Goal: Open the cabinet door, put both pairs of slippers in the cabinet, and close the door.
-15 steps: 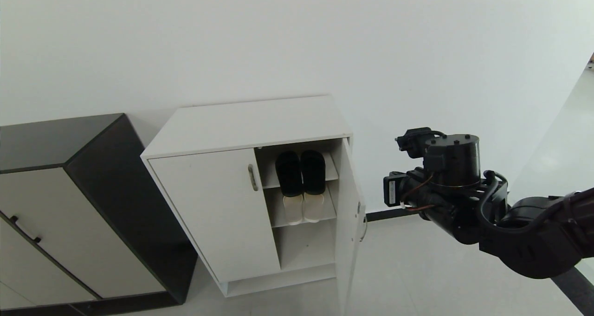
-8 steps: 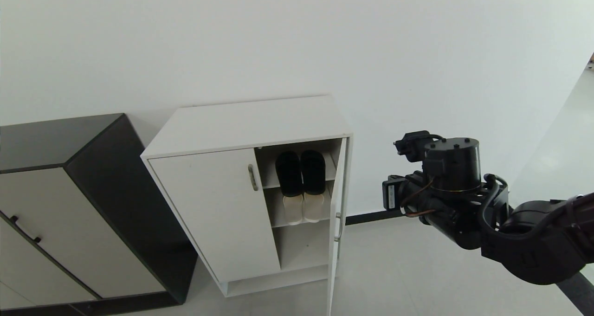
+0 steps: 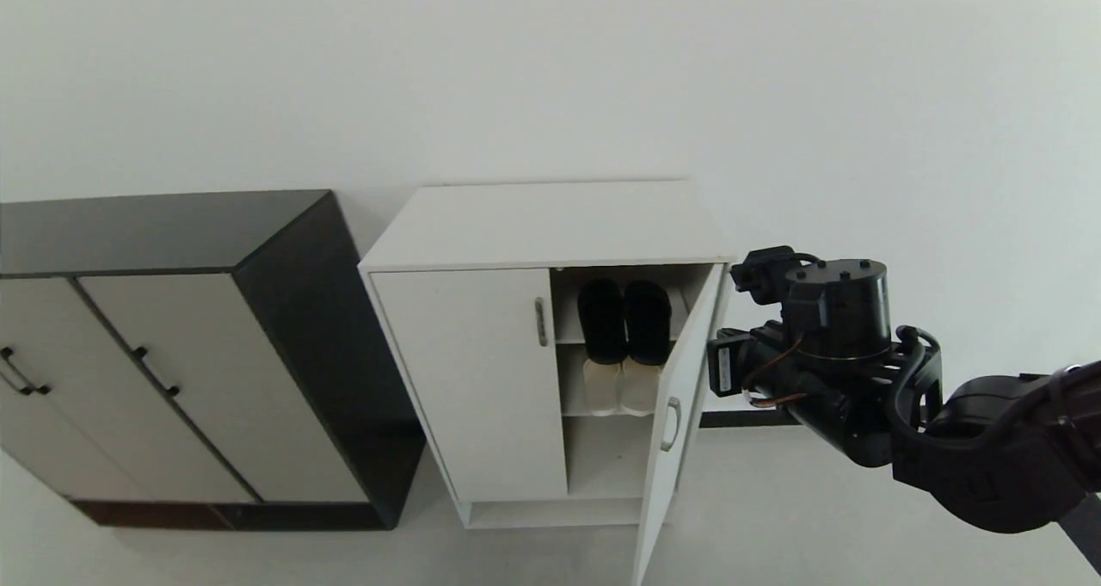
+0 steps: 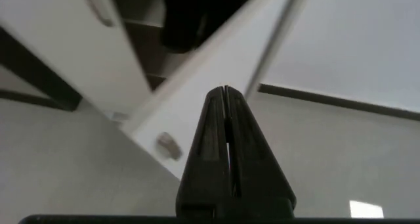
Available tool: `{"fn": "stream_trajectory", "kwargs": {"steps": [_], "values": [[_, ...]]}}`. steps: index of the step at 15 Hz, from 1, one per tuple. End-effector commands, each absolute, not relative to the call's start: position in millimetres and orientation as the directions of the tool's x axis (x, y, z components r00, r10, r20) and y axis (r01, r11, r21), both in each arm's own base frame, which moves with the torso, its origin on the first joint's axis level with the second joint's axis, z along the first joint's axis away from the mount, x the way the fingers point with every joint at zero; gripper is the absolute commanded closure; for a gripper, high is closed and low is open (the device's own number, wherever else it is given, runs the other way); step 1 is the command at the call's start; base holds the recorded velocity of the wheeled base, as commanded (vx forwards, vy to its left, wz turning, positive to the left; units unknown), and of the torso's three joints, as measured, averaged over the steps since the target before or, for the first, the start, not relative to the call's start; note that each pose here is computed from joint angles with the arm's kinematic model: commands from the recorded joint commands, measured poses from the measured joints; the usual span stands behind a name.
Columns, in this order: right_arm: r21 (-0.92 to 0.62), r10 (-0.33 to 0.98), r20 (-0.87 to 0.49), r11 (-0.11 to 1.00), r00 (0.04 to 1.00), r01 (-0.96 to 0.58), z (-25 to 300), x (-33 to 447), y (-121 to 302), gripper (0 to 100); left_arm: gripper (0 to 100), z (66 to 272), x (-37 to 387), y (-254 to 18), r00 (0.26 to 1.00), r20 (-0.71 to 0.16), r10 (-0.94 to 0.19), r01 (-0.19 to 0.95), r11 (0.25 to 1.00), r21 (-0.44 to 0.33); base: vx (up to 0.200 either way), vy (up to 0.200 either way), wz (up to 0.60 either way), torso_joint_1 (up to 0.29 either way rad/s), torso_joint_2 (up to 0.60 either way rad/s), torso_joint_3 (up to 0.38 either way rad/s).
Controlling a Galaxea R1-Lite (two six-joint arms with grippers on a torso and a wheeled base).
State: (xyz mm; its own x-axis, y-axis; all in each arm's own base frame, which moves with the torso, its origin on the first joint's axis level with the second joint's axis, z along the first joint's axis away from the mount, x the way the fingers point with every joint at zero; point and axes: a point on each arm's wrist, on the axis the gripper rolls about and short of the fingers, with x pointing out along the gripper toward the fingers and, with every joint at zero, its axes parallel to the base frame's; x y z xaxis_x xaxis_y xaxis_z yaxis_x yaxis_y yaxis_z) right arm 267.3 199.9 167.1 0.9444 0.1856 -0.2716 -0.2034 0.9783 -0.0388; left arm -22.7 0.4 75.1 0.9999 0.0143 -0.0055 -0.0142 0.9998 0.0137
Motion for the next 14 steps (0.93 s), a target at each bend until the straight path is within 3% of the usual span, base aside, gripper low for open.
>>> {"fn": "stream_trajectory", "kwargs": {"steps": [1, 7, 11, 14], "values": [[-0.041, 0.187, -0.279, 0.978, 0.942, -0.206, 165, 267, 200, 100, 100, 75, -23, 0, 1.0, -0.006, 0.014, -0.014, 1.0, 0.014, 0.0, 0.0, 0.0, 0.0, 0.0, 0.0], [-0.114, 0.109, -0.282, 0.983, 0.953, -0.146, 165, 275, 182, 100, 100, 75, -23, 0, 1.0, -0.008, 0.015, -0.015, 1.0, 0.014, 0.0, 0.0, 0.0, 0.0, 0.0, 0.0], [-0.242, 0.041, -0.44, 0.957, 0.897, -0.162, 159, 260, 161, 100, 100, 75, -23, 0, 1.0, -0.008, 0.014, -0.014, 1.0, 0.014, 0.0, 0.0, 0.0, 0.0, 0.0, 0.0], [-0.252, 0.041, -0.471, 0.951, 0.881, -0.179, 155, 259, 161, 100, 100, 75, -23, 0, 1.0, -0.008, 0.017, -0.017, 1.0, 0.014, 0.2, 0.0, 0.0, -0.001, 0.0, 0.004]]}}
